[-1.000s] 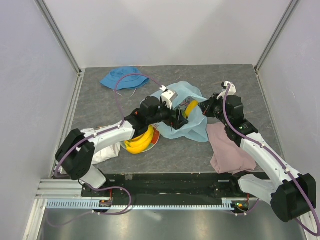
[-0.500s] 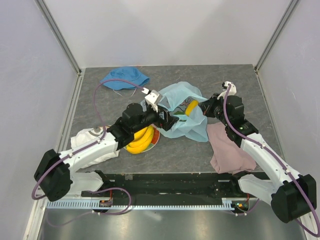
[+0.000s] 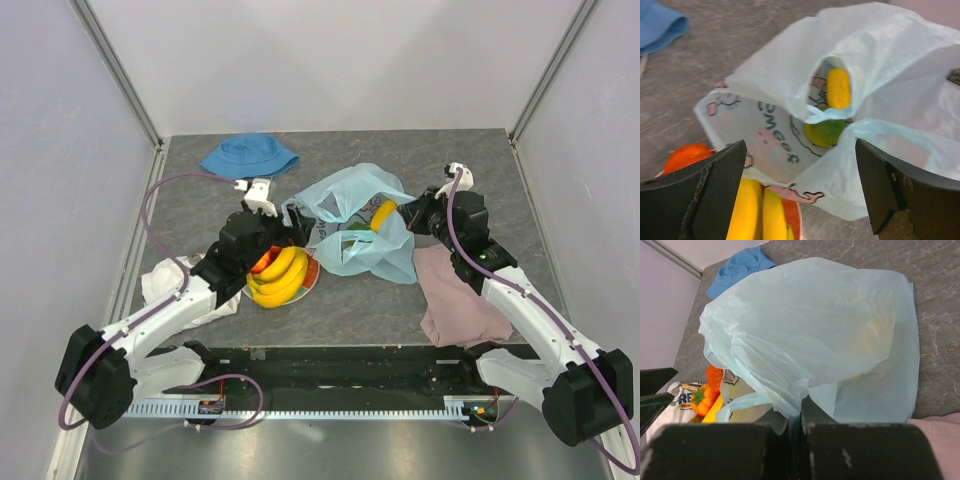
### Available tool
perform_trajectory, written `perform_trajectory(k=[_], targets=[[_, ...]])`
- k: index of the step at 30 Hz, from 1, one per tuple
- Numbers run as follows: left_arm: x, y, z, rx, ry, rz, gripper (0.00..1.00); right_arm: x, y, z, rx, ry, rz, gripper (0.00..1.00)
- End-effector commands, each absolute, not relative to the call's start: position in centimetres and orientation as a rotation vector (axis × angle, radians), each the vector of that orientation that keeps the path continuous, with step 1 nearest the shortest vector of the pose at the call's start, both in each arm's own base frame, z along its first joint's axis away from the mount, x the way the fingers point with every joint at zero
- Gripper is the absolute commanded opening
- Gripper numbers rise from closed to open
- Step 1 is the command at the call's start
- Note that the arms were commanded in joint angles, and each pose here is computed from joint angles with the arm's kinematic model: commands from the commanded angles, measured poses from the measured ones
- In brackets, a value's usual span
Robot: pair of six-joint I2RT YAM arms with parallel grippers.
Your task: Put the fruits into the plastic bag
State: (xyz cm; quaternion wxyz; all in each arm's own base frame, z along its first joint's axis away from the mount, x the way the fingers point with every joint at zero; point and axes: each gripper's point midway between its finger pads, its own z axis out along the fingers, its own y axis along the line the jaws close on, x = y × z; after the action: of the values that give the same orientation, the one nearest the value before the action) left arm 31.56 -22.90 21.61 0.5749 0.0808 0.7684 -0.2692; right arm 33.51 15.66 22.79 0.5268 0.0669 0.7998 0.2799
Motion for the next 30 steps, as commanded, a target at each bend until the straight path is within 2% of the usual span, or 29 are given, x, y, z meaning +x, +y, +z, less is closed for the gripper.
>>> perform_trajectory(k=[1, 6, 13, 18, 30], targets=[[32.8, -17.5, 21.4, -0.074, 1.781, -0.490, 0.96, 33.7, 15.4, 23.3, 0.172, 1.882, 0.670, 0.00], [34.1, -14.0, 19.1, -0.208, 1.831, -0.365, 0.99, 33.8, 15.4, 23.3, 0.171, 1.882, 0.669, 0.00], [36.1, -12.7, 15.7, -0.247, 1.961, -0.251, 0.99, 33.6, 15.4, 23.5, 0.167, 1.879, 0.668, 0.00], [36.4, -12.1, 15.0, -0.233, 1.970, -0.215, 0.99, 33.7, 15.3, 23.7, 0.163, 1.874, 0.655, 0.00], [37.3, -13.2, 13.1, -0.132, 2.053, -0.221, 0.87, 33.9, 15.3, 23.7, 0.163, 1.877, 0.656, 0.00]])
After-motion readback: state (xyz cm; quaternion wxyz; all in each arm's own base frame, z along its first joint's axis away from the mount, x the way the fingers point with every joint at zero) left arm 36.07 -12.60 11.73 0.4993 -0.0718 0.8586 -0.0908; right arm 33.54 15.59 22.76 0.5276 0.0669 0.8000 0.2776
